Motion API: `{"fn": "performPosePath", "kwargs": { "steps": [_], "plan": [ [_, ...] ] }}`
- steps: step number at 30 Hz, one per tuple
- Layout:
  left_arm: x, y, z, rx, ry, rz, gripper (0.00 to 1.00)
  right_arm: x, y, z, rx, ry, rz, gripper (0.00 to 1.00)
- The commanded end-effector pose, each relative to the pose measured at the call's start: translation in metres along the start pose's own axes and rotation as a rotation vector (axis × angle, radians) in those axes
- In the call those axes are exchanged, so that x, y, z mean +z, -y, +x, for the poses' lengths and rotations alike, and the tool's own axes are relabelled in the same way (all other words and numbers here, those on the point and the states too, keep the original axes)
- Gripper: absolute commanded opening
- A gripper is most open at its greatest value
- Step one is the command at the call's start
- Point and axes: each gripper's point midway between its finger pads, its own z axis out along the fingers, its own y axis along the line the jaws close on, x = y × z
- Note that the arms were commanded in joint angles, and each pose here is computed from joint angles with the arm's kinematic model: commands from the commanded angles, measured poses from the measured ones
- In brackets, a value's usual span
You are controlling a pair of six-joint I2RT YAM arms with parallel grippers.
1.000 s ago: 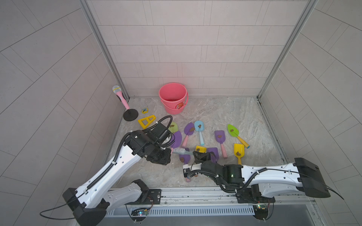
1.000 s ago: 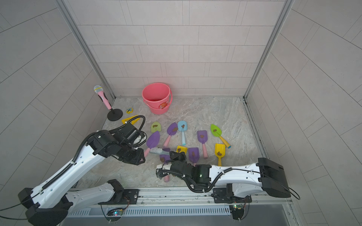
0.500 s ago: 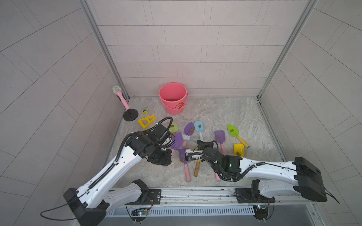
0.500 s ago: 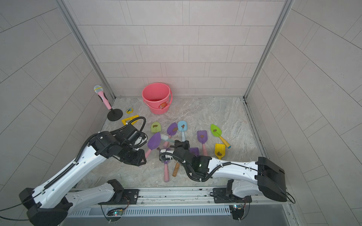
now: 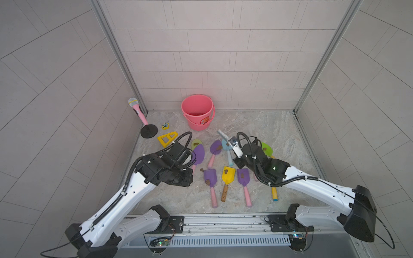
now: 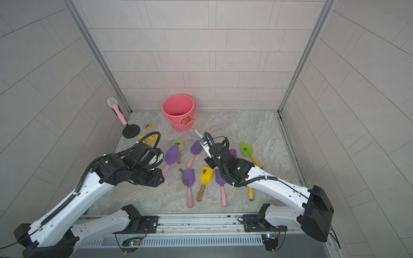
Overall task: Brush the soil off the hand trowel and place it into the bucket
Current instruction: Brush off the soil from the hand trowel, then place the hand trowel in the bucket.
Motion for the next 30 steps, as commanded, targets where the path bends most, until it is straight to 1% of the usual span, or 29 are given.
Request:
{"fn": "performPosePath", "kwargs": {
  "steps": [1, 3, 5, 6, 9, 14, 18, 20, 22, 24, 26, 30],
  "plan": [
    [-0.014, 0.003, -0.036, -0.044, 0.124, -0.013, 0.00, -0.006, -0.011, 0.005, 0.491, -0.053, -0.249, 0.00],
    [-0.024, 0.018, -0.061, -0.076, 0.183, 0.050, 0.00, -0.003, -0.003, 0.007, 0.653, -0.047, -0.313, 0.00],
    [-0.033, 0.036, -0.090, -0.120, 0.261, 0.140, 0.00, -0.001, 0.005, 0.009, 0.748, -0.031, -0.341, 0.00],
    [-0.038, 0.043, -0.106, -0.150, 0.303, 0.185, 0.00, -0.002, 0.007, 0.010, 0.767, -0.023, -0.348, 0.00],
    [-0.047, 0.055, -0.151, -0.273, 0.362, 0.292, 0.00, -0.007, 0.013, 0.016, 0.769, -0.010, -0.319, 0.00],
    [-0.049, 0.059, -0.228, -0.540, 0.390, 0.450, 0.00, -0.021, 0.019, 0.024, 0.775, 0.013, -0.289, 0.00],
    [-0.048, 0.062, -0.297, -0.726, 0.430, 0.663, 0.00, -0.029, 0.023, 0.029, 0.789, 0.039, -0.271, 0.00],
    [-0.038, 0.056, -0.326, -0.809, 0.415, 0.714, 0.00, -0.032, 0.025, 0.030, 0.794, 0.051, -0.264, 0.00],
    [-0.033, 0.053, -0.352, -0.845, 0.393, 0.758, 0.00, -0.034, 0.026, 0.031, 0.791, 0.055, -0.262, 0.00],
    [-0.020, 0.052, -0.377, -0.875, 0.348, 0.782, 0.00, -0.035, 0.027, 0.033, 0.791, 0.054, -0.259, 0.00],
    [-0.003, 0.050, -0.396, -0.930, 0.303, 0.809, 0.00, -0.035, 0.027, 0.034, 0.791, 0.050, -0.263, 0.00],
    [0.032, 0.043, -0.434, -1.062, 0.242, 0.917, 0.00, -0.033, 0.026, 0.035, 0.782, 0.045, -0.270, 0.00]
  ]
}}
